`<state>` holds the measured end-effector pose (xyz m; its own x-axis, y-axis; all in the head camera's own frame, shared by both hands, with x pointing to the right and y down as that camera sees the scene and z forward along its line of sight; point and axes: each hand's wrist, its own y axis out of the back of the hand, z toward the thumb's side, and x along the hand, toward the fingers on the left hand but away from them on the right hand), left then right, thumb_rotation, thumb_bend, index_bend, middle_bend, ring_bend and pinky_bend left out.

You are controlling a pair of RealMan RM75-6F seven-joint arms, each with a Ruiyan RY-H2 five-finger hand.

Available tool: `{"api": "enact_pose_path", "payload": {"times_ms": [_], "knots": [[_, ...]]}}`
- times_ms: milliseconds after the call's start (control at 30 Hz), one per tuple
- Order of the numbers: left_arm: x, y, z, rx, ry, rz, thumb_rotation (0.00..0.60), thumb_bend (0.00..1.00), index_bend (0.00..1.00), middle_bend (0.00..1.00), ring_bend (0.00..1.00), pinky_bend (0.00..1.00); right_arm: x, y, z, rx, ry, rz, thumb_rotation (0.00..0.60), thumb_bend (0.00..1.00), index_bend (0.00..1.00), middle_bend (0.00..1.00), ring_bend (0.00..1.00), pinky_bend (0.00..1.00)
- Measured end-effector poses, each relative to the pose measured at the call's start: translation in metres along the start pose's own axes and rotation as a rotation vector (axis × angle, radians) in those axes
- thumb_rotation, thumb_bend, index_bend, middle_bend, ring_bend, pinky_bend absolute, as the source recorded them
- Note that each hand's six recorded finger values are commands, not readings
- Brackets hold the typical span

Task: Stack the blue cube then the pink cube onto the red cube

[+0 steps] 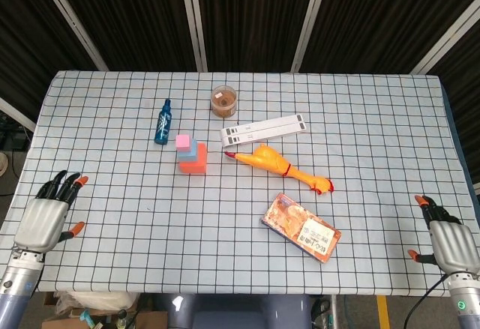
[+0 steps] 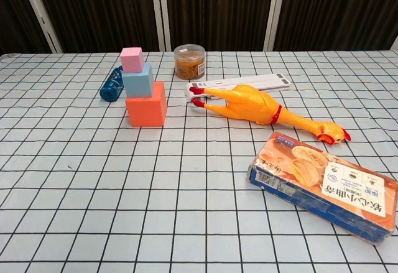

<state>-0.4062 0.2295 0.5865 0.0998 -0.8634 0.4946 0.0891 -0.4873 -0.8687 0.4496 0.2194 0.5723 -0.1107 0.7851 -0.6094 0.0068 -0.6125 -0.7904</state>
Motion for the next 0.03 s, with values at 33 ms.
{"api": "enact_pose_path", "payload": {"times_ms": [33], "knots": [[0.0000, -0.0008, -0.0012, 0.008, 0.011, -0.004, 0.600, 0.23, 0.11, 0.09, 0.04, 0.17, -0.0007, -0.0011, 0.0009, 0.003, 0.002, 0.002, 0.600, 0.13, 0.04, 0.10, 0.18, 0.29]]}}
